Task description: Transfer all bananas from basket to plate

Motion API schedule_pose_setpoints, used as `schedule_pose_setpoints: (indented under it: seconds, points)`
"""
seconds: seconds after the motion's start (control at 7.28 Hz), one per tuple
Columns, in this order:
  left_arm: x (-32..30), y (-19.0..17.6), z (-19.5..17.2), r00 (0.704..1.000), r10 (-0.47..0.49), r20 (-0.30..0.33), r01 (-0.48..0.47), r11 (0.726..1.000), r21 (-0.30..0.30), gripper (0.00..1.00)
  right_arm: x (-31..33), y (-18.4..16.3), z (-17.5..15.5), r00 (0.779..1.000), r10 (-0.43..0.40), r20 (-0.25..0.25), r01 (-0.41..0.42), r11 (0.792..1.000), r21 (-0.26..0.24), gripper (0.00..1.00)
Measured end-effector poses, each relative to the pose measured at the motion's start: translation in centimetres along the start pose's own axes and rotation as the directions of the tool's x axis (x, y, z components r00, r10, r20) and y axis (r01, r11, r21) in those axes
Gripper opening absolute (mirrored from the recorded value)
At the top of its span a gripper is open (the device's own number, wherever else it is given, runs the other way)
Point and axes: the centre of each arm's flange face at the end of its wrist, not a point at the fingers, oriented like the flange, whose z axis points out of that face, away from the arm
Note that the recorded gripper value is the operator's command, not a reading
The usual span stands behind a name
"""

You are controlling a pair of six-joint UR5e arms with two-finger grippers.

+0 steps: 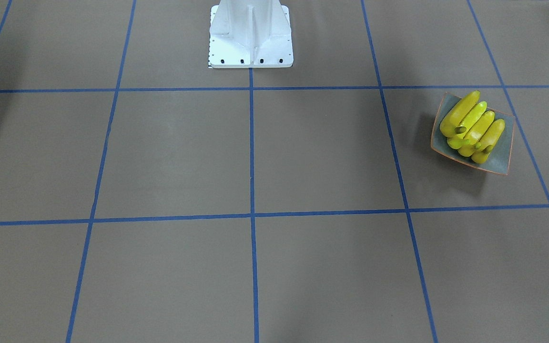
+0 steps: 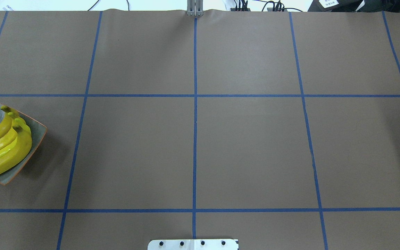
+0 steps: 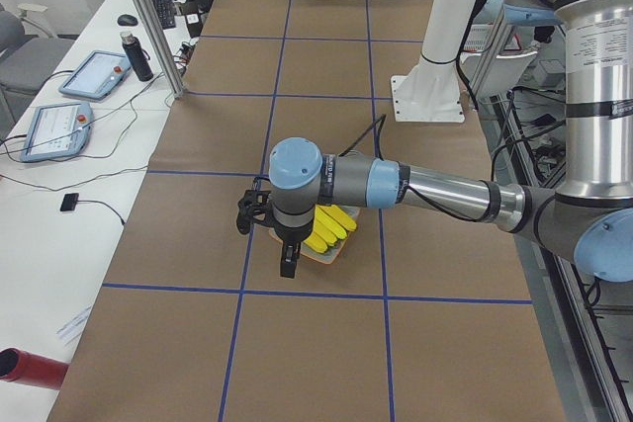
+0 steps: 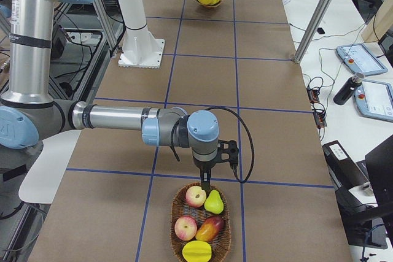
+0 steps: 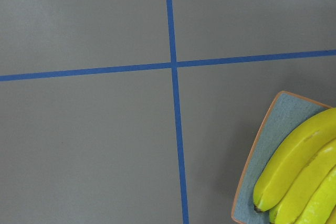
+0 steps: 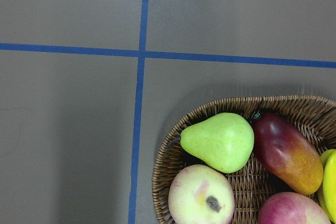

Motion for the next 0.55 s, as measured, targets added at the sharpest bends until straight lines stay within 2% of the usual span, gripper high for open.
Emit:
schedule_pose_setpoints:
  seconds: [0.27, 0.55]
  points:
    - [-0.3, 0.6, 0.3, 1.000, -0.005, -0.001, 0.005, 1.000, -0.006, 1.00, -0.5, 0.3, -0.6, 1.000, 0.027, -0.002, -0.027, 0.999, -0.028, 1.00]
    - [-0.7, 1.5, 0.9, 1.000, -0.020, -0.005, 0.020, 1.000, -0.020, 1.00, -0.9, 0.9, -1.1, 0.997, 0.075, -0.010, -0.075, 0.997, -0.027, 1.00]
